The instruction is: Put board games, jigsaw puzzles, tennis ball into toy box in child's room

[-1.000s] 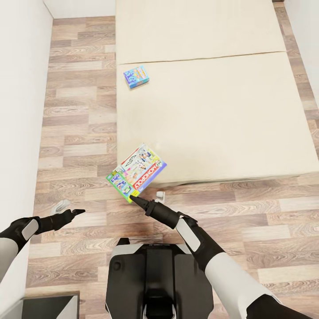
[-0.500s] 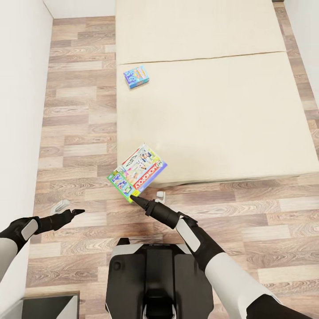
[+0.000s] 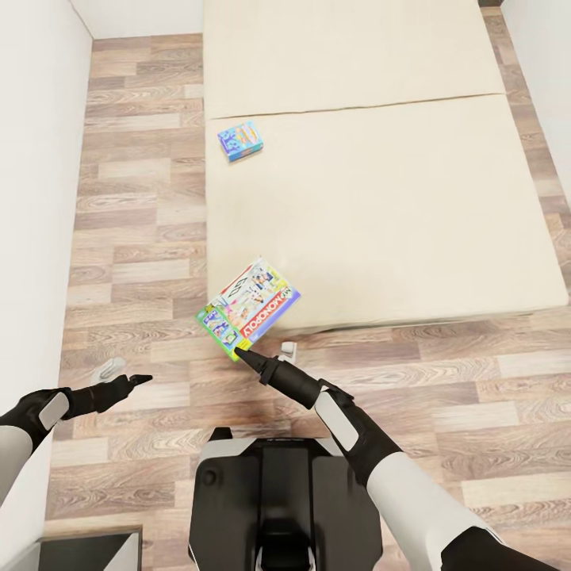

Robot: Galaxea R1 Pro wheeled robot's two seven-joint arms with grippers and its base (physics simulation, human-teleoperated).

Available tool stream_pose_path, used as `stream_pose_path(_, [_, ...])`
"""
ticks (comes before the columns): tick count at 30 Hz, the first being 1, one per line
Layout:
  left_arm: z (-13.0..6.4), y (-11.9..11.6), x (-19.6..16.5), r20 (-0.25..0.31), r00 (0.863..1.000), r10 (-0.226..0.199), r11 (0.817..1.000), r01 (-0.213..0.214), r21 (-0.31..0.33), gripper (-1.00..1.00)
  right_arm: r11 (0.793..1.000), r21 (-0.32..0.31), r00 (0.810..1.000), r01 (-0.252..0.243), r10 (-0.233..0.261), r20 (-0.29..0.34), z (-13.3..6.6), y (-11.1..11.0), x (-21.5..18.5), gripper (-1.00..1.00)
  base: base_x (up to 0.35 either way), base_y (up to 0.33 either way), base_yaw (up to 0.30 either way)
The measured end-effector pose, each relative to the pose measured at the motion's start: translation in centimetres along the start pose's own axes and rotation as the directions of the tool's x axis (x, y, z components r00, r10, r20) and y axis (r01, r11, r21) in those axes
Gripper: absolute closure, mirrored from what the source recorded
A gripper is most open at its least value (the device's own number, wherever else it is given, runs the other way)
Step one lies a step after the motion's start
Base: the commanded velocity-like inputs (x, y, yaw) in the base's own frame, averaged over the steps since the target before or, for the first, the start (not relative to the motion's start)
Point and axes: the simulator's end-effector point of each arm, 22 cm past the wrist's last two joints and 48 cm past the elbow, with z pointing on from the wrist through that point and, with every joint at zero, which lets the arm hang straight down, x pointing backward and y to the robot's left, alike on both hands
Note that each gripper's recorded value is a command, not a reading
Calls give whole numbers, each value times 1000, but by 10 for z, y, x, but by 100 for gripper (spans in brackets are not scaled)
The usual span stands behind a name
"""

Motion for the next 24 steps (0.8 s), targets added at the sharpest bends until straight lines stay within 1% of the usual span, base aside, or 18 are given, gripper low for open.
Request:
stream_pose_path(19, [-10, -10, -10, 22, 1000, 8, 1000, -8, 14, -100, 1000, -12, 1000, 27, -27, 2, 3, 14, -7, 100, 0, 0, -112])
stream_pose_path(24, [-13, -13, -13, 29, 1000, 9, 1000, -10, 19, -100, 999, -7, 999, 34, -34, 2, 4, 16, -9, 100, 0, 0, -45])
